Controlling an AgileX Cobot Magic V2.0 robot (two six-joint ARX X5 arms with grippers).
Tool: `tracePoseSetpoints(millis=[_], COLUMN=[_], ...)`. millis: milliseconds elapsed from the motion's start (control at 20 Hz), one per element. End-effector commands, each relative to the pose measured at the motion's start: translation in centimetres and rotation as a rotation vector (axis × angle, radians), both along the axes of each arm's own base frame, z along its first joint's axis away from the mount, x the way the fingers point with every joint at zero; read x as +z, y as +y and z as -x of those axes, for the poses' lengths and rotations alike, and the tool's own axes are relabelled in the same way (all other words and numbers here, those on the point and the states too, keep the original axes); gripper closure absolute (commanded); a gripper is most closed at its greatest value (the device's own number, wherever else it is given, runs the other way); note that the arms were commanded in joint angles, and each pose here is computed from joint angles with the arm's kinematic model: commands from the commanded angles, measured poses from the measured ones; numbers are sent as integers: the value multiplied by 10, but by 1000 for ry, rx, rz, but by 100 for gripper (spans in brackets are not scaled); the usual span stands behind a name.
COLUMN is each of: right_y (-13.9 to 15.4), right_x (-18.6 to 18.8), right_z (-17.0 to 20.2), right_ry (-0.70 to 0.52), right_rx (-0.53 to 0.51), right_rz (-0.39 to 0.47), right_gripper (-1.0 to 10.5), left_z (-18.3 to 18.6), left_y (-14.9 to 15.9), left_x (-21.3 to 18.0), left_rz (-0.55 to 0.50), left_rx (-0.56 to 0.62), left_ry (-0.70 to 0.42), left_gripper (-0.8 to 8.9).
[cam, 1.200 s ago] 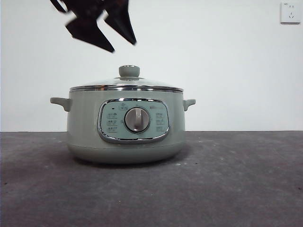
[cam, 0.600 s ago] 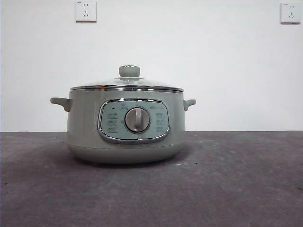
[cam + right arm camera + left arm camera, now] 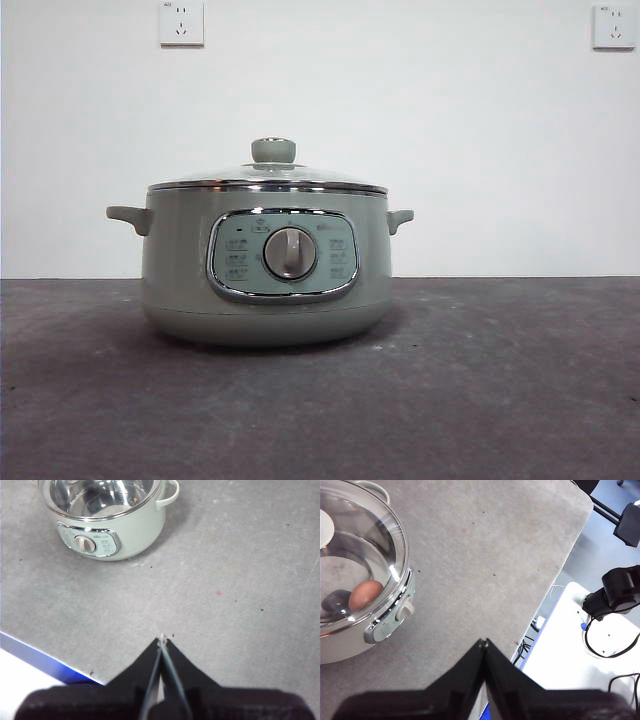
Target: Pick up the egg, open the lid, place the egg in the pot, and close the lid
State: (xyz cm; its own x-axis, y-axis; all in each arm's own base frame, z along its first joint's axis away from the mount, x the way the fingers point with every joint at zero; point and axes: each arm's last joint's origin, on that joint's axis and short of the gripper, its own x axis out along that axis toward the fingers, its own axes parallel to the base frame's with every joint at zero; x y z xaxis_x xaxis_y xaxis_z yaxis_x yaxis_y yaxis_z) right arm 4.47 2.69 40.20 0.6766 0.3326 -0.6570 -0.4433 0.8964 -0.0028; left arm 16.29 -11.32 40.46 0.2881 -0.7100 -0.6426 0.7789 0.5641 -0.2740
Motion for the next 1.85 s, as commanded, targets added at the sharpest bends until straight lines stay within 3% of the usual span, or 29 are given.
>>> tracePoseSetpoints(millis=[50,250,650,1000,1200,1400,1600,1850], right_y=[0,0,0,0,1,2,3,3], right_x=[-3,-3,-3,-3,-3,-3,-3,-3], right_z=[0,0,0,0,-2,-4,-4,-4], right_ry=[26,26,26,26,34,39,41,42], right_rx=[-11,-12,-12,-12,-12,-11,-11,-12], right_rz=[11,11,11,11,17,20,22,22], right_gripper=[946,946,946,946,946,946,946,946], left_z=[1,1,-11,-14,14,47,61,66], left_y=[-1,-1,-8,34,75,106,117,121], left_x=[1,1,17,25,-22,-99,-168,-226], left_rz=[6,6,120,142,164,83,-24,-19], left_rx=[0,0,13,219,408,676,880,961], left_ry=[-1,-3,-193,-444,-624,-725,-710,-656], left_gripper=[817,818,817,817,817,817,817,817])
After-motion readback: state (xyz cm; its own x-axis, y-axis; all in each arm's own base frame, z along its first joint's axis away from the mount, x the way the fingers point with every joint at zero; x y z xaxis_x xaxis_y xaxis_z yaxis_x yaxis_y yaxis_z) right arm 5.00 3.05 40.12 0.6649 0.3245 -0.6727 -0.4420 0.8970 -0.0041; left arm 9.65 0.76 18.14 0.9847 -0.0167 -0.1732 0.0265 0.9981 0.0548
